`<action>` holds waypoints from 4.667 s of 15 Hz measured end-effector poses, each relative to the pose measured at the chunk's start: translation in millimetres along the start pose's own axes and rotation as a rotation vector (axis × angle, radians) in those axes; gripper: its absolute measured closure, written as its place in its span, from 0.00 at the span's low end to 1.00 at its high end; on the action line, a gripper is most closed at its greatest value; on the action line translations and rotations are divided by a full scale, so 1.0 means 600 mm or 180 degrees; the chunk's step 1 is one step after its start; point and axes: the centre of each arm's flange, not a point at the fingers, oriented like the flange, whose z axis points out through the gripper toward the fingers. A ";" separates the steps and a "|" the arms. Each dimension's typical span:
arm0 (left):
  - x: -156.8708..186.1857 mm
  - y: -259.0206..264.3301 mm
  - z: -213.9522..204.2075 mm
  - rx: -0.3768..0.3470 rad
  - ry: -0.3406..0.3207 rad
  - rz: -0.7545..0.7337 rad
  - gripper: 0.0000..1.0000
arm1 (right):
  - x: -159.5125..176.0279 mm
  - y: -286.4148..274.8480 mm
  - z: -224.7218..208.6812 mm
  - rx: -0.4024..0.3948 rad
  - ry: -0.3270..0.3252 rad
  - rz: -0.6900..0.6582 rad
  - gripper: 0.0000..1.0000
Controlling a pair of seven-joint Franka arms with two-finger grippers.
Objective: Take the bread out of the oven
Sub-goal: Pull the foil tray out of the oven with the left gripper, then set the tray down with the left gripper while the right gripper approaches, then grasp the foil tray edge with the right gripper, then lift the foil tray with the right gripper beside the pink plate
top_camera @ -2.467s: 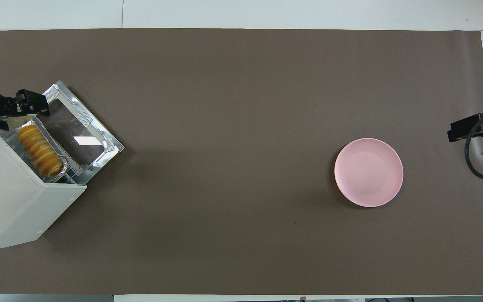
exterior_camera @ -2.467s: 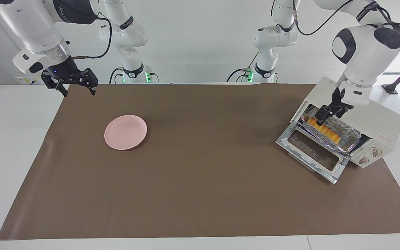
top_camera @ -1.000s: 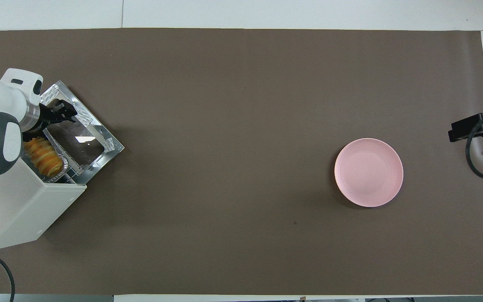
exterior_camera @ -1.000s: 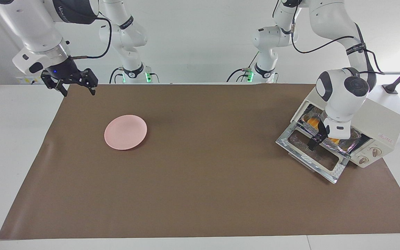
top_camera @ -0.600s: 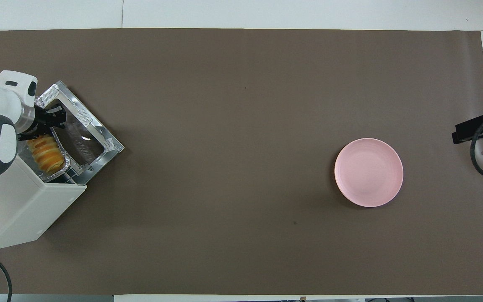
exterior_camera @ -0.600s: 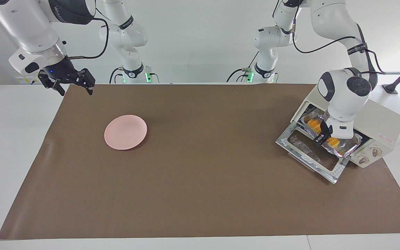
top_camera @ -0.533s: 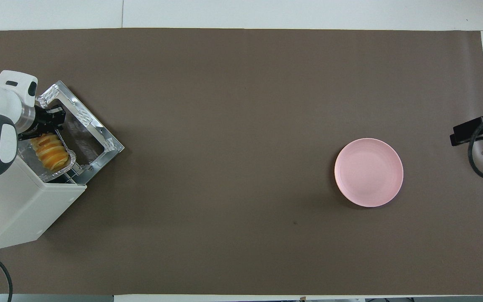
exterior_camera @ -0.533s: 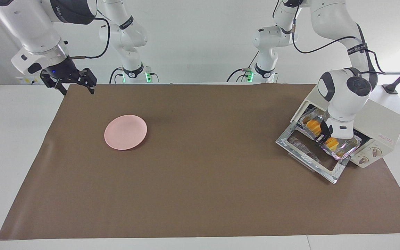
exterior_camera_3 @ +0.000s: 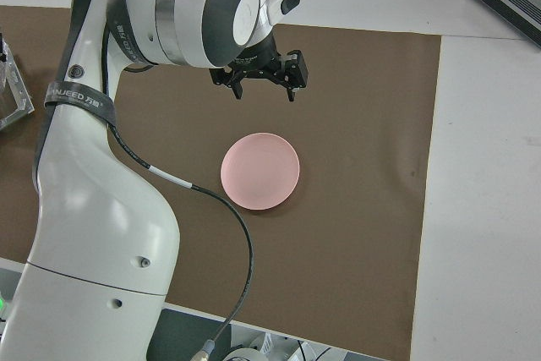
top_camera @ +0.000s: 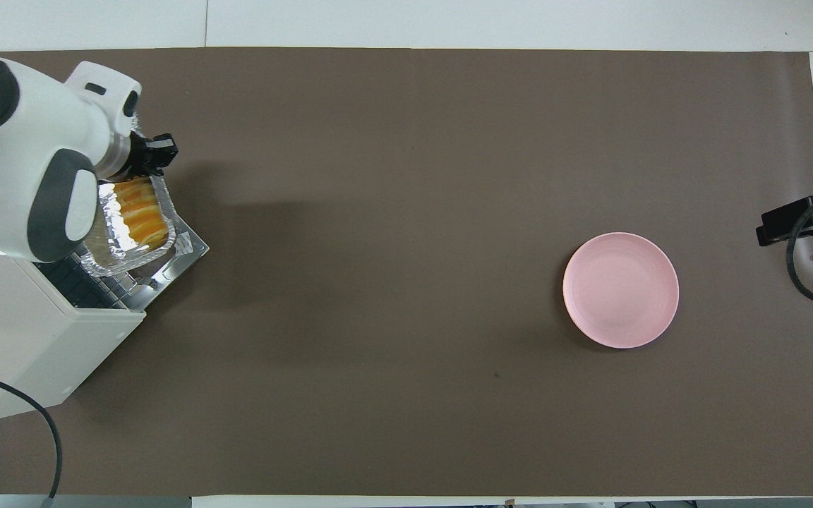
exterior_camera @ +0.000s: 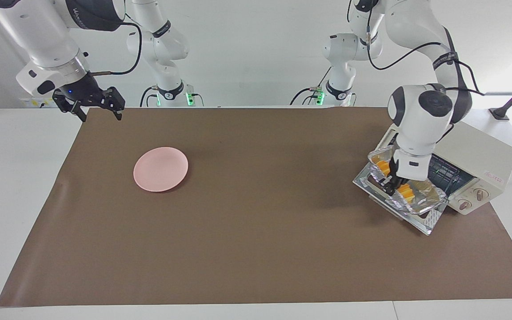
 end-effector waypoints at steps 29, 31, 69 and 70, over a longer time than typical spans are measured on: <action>-0.040 0.030 -0.174 -0.0146 -0.0322 0.0224 0.00 | 0.063 -0.473 0.175 0.0102 0.0430 0.0574 0.00; -0.026 -0.051 -0.192 -0.0069 -0.0478 0.0300 0.00 | 0.063 -0.576 0.241 0.0140 0.0434 0.0692 0.00; -0.068 -0.202 -0.303 -0.0022 -0.0807 0.0720 0.00 | 0.403 -0.049 0.455 -0.0003 0.0474 0.0031 0.98; -0.067 -0.203 -0.303 -0.0022 -0.0807 0.0718 0.00 | 0.407 -0.047 0.465 -0.0007 0.0477 0.0035 0.98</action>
